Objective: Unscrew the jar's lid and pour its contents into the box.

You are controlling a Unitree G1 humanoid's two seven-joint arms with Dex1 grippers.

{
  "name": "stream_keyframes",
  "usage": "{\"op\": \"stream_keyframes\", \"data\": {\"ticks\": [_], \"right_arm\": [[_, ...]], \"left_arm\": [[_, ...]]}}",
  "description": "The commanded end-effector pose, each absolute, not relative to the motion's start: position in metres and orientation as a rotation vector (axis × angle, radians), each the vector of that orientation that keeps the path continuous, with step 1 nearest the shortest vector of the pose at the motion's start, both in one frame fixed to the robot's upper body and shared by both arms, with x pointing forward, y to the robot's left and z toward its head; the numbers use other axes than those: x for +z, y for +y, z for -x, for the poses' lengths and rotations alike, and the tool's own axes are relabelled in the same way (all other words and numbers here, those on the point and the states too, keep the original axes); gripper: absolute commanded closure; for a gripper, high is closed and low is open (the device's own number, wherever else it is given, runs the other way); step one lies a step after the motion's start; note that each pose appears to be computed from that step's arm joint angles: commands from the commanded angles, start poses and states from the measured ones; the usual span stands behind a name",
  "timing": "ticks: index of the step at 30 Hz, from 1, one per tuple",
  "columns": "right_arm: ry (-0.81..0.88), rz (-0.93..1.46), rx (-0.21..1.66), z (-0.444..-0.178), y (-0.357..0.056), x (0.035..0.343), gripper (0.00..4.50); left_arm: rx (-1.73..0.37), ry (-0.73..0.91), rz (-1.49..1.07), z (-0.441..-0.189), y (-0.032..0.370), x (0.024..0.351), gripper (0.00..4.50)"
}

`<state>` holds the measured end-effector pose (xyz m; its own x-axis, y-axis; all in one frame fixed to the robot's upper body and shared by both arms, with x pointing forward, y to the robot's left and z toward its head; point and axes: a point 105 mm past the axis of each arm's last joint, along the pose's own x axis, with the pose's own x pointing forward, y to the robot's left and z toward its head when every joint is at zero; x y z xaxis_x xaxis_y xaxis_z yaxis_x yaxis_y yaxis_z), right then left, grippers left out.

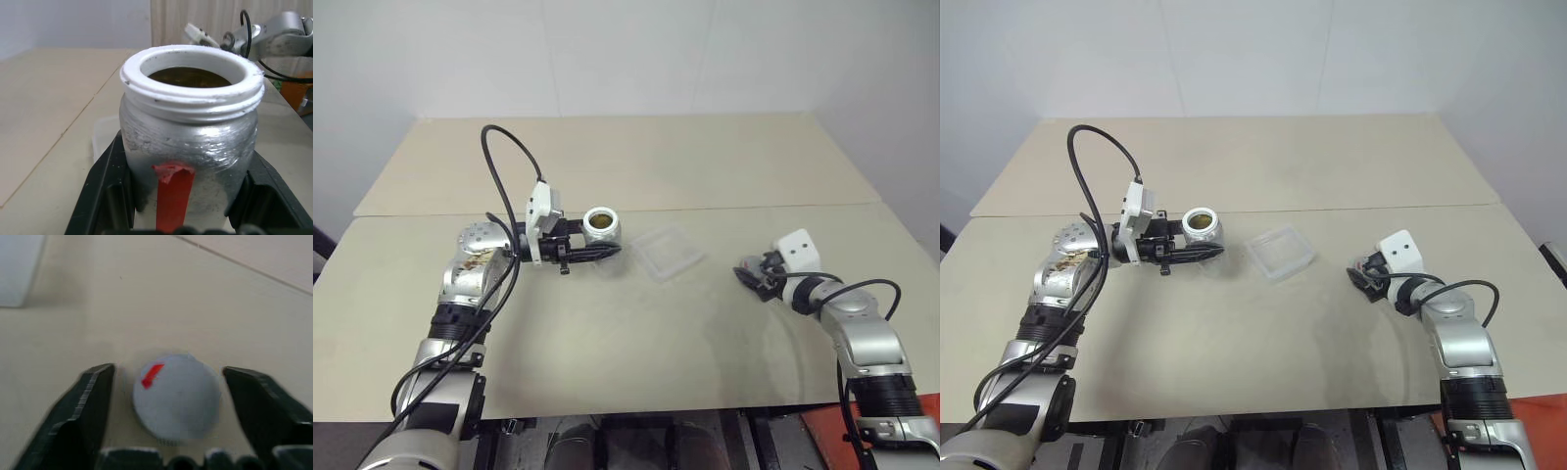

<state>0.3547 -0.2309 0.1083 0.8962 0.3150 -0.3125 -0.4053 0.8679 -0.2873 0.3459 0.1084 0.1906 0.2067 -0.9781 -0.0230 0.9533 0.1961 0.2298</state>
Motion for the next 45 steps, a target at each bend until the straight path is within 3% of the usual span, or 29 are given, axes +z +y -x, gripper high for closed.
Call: {"op": "stream_keyframes", "data": {"ticks": [1, 8, 11, 14, 19, 22, 25, 31, 42, 45], "right_arm": [[0.170, 0.382, 0.522, -0.342, -0.219, 0.143, 0.02], [0.108, 0.412, 0.820, -0.312, -0.196, 0.185, 0.02], [0.078, 0.352, 0.886, -0.311, -0.188, 0.204, 0.02], [0.089, 0.322, 0.945, -0.312, -0.179, 0.213, 0.02], [0.121, 0.373, 0.999, -0.316, -0.169, 0.214, 0.02], [0.119, 0.386, 1.010, -0.319, -0.164, 0.216, 0.02], [0.114, 0.373, 1.003, -0.321, -0.163, 0.220, 0.02], [0.087, 0.338, 0.965, -0.321, -0.163, 0.225, 0.02], [0.074, 0.324, 0.942, -0.315, -0.163, 0.229, 0.02], [0.076, 0.331, 0.946, -0.315, -0.163, 0.228, 0.02]], "left_arm": [[-1.332, -0.233, -0.252, -0.348, 0.106, 0.211, 2.57], [-1.178, -0.308, -0.360, -0.370, 0.097, 0.221, 2.57], [-0.964, -0.403, -0.562, -0.395, 0.086, 0.230, 2.57], [-0.762, -0.552, -0.860, -0.413, 0.071, 0.247, 2.57], [-0.560, -0.889, -1.399, -0.419, 0.023, 0.270, 2.57], [-0.444, -1.142, -1.797, -0.419, 0.002, 0.264, 2.57], [-0.468, -1.330, -2.008, -0.414, -0.013, 0.241, 2.57], [-0.543, -1.433, -2.121, -0.409, -0.030, 0.205, 2.57], [-0.490, -1.455, -2.077, -0.408, -0.035, 0.211, 2.57], [-0.486, -1.382, -2.011, -0.412, -0.028, 0.213, 2.57]]}}
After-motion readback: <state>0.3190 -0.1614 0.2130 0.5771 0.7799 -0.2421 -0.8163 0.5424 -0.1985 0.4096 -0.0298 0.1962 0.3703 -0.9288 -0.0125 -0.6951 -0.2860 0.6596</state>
